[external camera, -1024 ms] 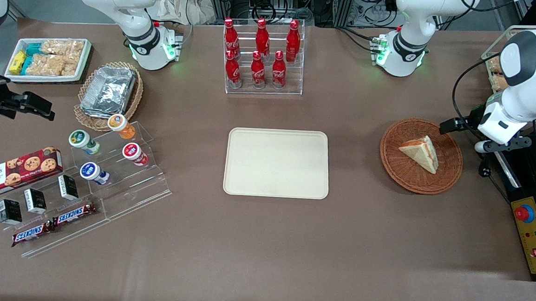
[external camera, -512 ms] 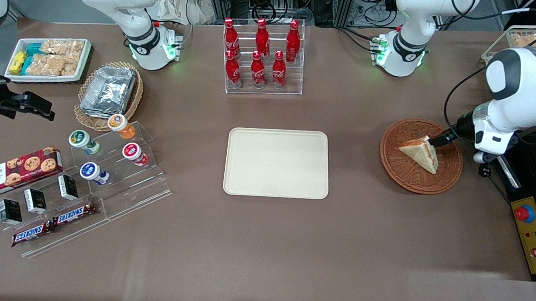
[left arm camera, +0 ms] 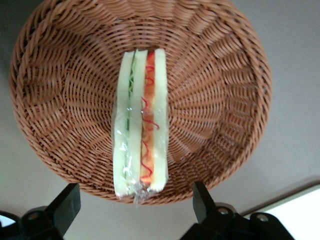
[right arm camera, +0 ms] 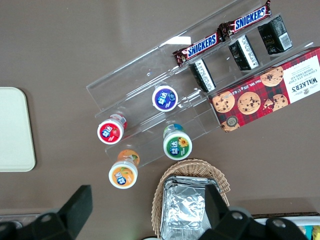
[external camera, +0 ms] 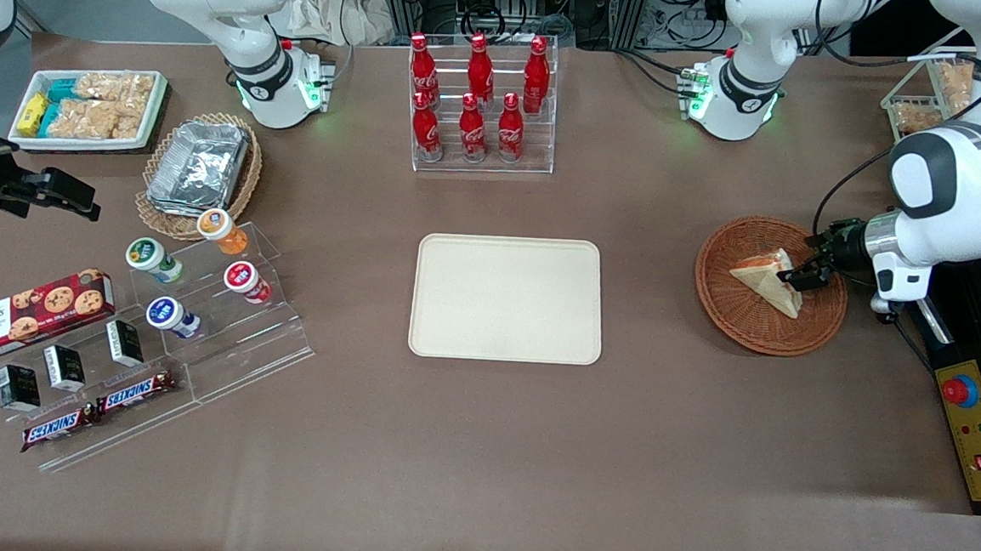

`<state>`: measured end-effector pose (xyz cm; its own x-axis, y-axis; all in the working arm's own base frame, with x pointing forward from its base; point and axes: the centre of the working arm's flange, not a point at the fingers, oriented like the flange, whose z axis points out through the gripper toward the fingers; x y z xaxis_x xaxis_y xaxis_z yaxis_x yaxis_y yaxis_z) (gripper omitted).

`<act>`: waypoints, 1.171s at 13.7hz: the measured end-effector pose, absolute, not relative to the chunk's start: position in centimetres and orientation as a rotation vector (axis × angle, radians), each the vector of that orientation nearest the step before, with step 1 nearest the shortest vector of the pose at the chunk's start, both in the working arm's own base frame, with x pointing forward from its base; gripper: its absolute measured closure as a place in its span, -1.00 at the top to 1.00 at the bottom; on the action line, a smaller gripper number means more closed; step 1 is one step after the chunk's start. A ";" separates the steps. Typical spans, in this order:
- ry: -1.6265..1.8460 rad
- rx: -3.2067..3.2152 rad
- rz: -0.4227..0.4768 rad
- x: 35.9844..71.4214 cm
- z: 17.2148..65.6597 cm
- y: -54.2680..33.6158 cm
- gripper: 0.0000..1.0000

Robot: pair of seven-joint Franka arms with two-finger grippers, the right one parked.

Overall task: Place sandwich from basket to tray
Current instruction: 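Lower the open left gripper over the wrapped sandwich in the basket, then close the left gripper on the wrapped sandwich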

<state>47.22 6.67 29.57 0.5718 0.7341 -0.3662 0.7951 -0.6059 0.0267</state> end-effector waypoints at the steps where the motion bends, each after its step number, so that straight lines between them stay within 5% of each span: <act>1: 1.298 2.603 -0.489 47.2 29.0 6.8 1.00; 12: 1.424 2.520 -0.507 45.8 21.4 6.1 0.99; 14: 1.416 2.527 -0.512 45.8 20.9 5.6 0.92; 16: 1.400 2.535 -0.513 45.9 20.9 5.0 0.54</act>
<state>45.94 5.00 20.87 0.4909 0.7777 -0.3926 0.8472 -0.5312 0.0070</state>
